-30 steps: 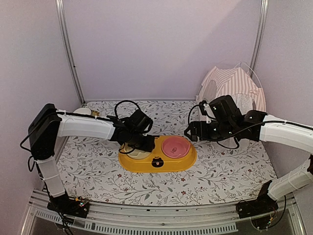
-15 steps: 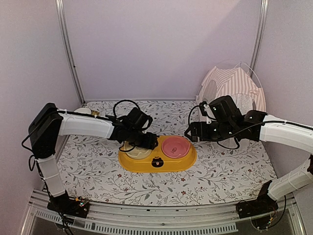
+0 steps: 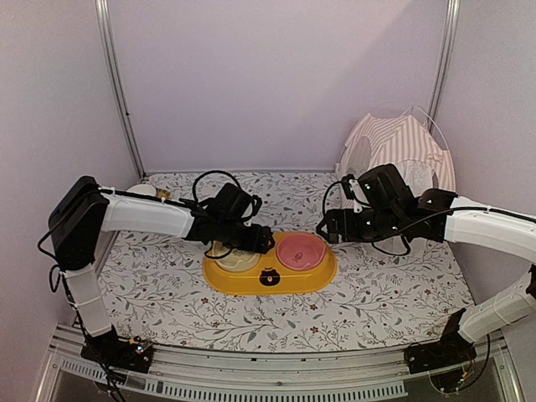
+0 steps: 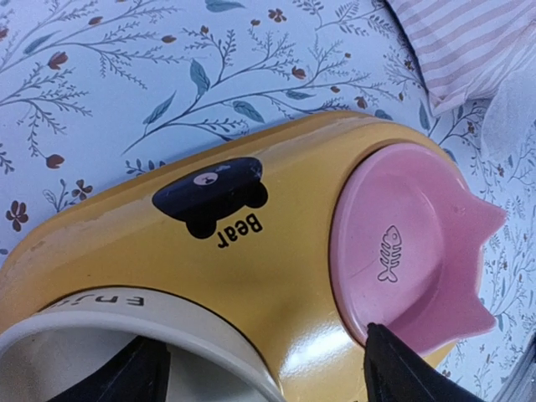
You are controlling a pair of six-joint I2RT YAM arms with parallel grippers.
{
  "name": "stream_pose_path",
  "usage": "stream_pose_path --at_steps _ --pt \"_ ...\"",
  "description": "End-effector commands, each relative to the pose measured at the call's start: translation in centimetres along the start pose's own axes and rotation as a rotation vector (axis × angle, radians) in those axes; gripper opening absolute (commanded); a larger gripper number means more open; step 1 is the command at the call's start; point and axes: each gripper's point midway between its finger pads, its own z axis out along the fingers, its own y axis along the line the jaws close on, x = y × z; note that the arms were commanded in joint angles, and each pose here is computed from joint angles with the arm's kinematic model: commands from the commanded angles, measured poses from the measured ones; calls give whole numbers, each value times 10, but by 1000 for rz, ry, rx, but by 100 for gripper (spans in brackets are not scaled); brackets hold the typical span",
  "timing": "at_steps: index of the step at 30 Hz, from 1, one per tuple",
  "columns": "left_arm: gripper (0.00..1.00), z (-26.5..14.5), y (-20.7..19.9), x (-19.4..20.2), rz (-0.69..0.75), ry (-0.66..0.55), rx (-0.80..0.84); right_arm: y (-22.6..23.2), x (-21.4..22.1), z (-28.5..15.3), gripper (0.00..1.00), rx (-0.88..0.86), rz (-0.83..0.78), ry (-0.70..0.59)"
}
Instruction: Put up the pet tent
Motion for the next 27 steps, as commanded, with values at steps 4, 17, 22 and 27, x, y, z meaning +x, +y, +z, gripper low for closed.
stream_pose_path --at_steps 4,17,22,27 --pt "81 21 11 48 -13 147 -8 -7 4 -1 93 15 11 4" --pt "80 1 -5 41 33 95 -22 -8 7 2 94 16 14 9" --pt "81 -30 -16 14 56 30 0 -7 7 3 94 16 11 11" --pt "81 -42 -18 23 72 76 7 -7 6 4 94 16 8 10"
